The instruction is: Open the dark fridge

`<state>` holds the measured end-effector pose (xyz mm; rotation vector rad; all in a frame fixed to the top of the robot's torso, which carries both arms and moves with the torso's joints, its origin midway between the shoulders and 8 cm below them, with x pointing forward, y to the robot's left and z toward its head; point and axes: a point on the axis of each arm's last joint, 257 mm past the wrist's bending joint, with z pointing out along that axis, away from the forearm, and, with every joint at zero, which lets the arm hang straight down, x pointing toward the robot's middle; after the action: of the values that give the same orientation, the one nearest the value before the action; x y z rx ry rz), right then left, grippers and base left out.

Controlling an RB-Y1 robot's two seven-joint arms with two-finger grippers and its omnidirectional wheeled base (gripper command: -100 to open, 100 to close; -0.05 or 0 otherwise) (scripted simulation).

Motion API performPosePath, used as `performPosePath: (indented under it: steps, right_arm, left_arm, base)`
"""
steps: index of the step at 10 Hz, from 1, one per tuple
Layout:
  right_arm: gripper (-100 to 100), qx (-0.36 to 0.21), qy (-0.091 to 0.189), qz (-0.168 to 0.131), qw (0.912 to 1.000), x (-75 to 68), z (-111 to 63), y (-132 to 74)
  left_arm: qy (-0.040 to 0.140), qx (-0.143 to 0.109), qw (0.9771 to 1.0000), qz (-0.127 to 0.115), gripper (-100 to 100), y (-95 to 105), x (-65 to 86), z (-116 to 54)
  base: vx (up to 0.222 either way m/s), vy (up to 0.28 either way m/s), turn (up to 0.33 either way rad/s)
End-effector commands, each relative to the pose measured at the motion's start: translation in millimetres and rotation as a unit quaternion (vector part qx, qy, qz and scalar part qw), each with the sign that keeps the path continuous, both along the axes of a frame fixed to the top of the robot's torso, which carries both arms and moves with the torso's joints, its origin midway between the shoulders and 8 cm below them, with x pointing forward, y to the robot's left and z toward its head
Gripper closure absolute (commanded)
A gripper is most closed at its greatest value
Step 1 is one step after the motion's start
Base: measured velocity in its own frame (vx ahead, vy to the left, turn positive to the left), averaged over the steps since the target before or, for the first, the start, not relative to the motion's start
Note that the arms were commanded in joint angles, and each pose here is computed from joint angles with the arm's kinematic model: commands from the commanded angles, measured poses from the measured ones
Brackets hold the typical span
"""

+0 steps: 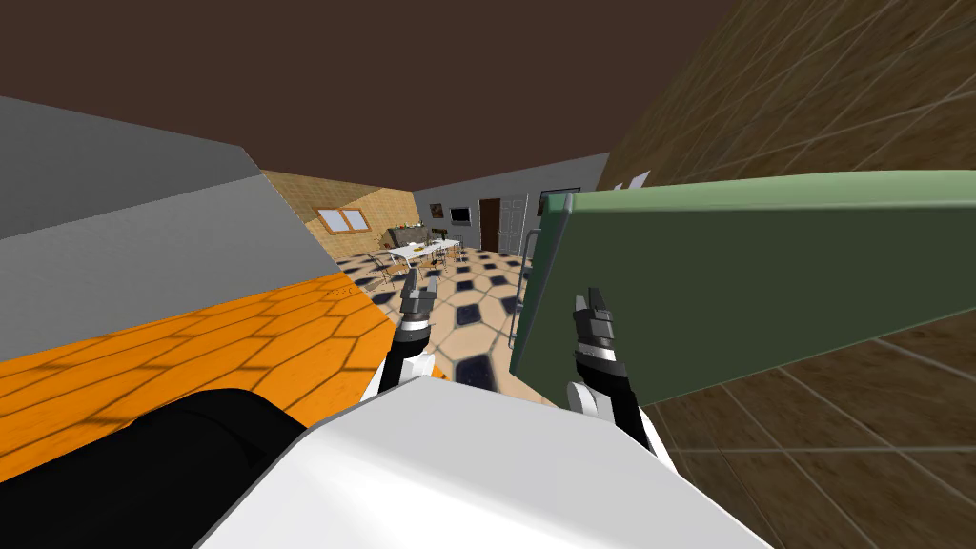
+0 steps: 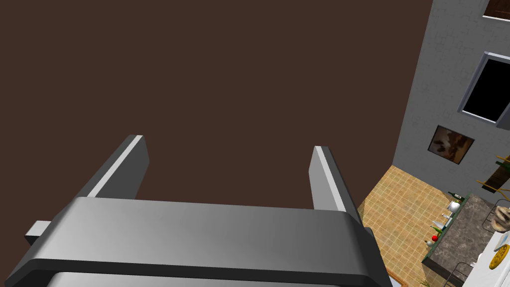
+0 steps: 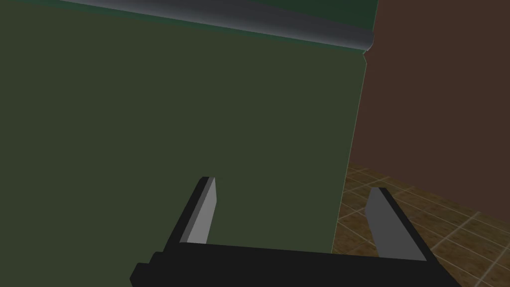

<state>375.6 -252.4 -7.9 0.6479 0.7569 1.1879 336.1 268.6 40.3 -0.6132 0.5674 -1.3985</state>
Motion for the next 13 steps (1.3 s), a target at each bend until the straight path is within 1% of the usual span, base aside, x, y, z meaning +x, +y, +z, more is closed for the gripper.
performPosePath:
  steps: [1, 9, 10, 13]
  right_arm:
    - [0, 0.0, 0.0, 0.0, 1.0, 0.0, 0.0, 0.0]
    - [0, 0.0, 0.0, 0.0, 1.0, -0.1, 0.2, 0.0]
    - [-100, -0.022, 0.005, 0.002, 0.9997, 0.4, -1.5, -0.2]
    - [-100, -0.084, 0.02, -0.003, 0.9963, 2.0, -5.1, -5.1]
  left_arm:
    - [0.0, 0.0, 1.0, 0.0, 0, 0.0, 0.0, 0.0]
    - [0.0, 0.0, 1.0, 0.0, 0, 0.0, -0.1, 0.2]
    - [0.0, 0.0, 1.0, 0.0, 0, 0.0, -0.1, 0.2]
    - [0.0, 0.0, 1.0, 0.0, 0, 0.0, 0.0, -0.2]
  base:
    - [0.0, 0.0, 0.0]
    - [0.0, 0.0, 0.0]
    - [0.021, 0.011, -0.067]
    - [0.048, 0.034, -0.105]
